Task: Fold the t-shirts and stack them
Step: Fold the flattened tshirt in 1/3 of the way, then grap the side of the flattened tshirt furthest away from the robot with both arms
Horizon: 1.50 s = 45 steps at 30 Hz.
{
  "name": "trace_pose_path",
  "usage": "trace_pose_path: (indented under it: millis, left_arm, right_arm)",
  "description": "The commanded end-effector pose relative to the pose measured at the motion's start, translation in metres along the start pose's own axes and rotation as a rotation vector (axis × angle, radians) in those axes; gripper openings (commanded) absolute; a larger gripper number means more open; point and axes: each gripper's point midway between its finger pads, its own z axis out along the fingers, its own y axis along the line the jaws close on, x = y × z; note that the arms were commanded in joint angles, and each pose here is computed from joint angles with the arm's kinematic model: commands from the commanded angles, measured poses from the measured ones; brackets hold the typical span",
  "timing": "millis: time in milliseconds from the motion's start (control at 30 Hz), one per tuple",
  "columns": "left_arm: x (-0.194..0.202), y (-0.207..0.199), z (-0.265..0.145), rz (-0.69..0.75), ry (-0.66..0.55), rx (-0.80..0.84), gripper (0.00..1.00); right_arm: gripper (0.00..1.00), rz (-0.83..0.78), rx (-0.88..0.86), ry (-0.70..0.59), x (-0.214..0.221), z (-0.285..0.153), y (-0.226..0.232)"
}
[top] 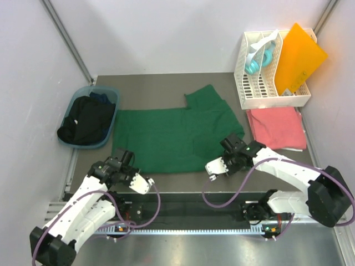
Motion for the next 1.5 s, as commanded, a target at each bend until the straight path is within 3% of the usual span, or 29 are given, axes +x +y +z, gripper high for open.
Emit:
trace_pose_path:
  millis: [0, 33, 100, 267, 300, 433, 467, 533, 600, 633, 667, 700, 733, 767, 833, 1033, 1200, 1467]
  left_arm:
    - [0.0, -0.013, -0.009, -0.018, -0.003, 0.008, 0.51]
    - [0.001, -0.006, -0.014, -0.034, 0.006, -0.02, 0.6]
    - [0.001, 0.014, -0.028, -0.091, 0.002, -0.09, 0.69]
    - [0.004, 0.079, -0.065, -0.229, -0.013, -0.272, 0.72]
    - [0.006, 0.112, -0.082, -0.29, -0.026, -0.401, 0.72]
    - [0.023, 0.185, -0.095, -0.473, 0.003, -0.603, 0.74]
    - [0.031, 0.194, -0.074, -0.512, 0.035, -0.558, 0.7]
    - [0.042, 0.218, -0.049, -0.588, 0.068, -0.531, 0.63]
    - [0.066, 0.242, -0.043, -0.67, 0.114, -0.567, 0.63]
    - [0.073, 0.245, -0.013, -0.681, 0.158, -0.502, 0.61]
    - [0.086, 0.261, -0.015, -0.7, 0.185, -0.531, 0.59]
    - [0.095, 0.267, -0.007, -0.71, 0.215, -0.519, 0.56]
    - [0.101, 0.268, 0.013, -0.712, 0.238, -0.469, 0.55]
    - [0.114, 0.28, 0.009, -0.711, 0.251, -0.49, 0.55]
    - [0.125, 0.286, 0.022, -0.668, 0.295, -0.473, 0.55]
    - [0.155, 0.299, 0.04, -0.483, 0.385, -0.411, 0.54]
    - [0.177, 0.309, 0.046, -0.596, 0.322, -0.354, 0.51]
    - [0.192, 0.275, 0.094, -0.837, 0.233, -0.148, 0.5]
  right_arm:
    - [0.61, 0.026, -0.006, 0.005, -0.001, -0.013, 0.005]
    - [0.68, 0.041, 0.019, -0.011, -0.004, -0.02, -0.005]
    - [0.77, 0.098, 0.056, -0.033, -0.007, -0.031, -0.016]
    - [0.81, 0.285, 0.212, -0.156, -0.022, -0.077, -0.08]
    - [0.82, 0.347, 0.265, -0.17, -0.017, -0.081, -0.1]
    - [0.85, 0.551, 0.446, -0.198, 0.002, -0.107, -0.178]
    - [0.84, 0.626, 0.422, -0.189, 0.009, -0.09, -0.188]
    - [0.84, 0.716, 0.499, -0.192, 0.027, -0.097, -0.23]
    - [0.83, 0.845, 0.42, -0.157, 0.051, -0.059, -0.246]
    - [0.83, 0.868, 0.464, -0.213, 0.052, -0.077, -0.279]
    - [0.82, 0.952, 0.398, -0.194, 0.07, -0.042, -0.284]
    - [0.82, 0.996, 0.364, -0.193, 0.077, -0.035, -0.289]
    - [0.82, 1.01, 0.412, -0.266, 0.078, -0.054, -0.32]
    - [0.81, 1.073, 0.359, -0.258, 0.092, -0.025, -0.321]
    - [0.81, 1.088, 0.369, -0.289, 0.098, -0.026, -0.34]
    - [0.81, 1.095, 0.335, -0.298, 0.098, 0.018, -0.346]
    - [0.78, 1.128, 0.323, -0.324, 0.093, 0.031, -0.349]
    - [0.78, 1.154, 0.312, -0.376, 0.077, 0.029, -0.347]
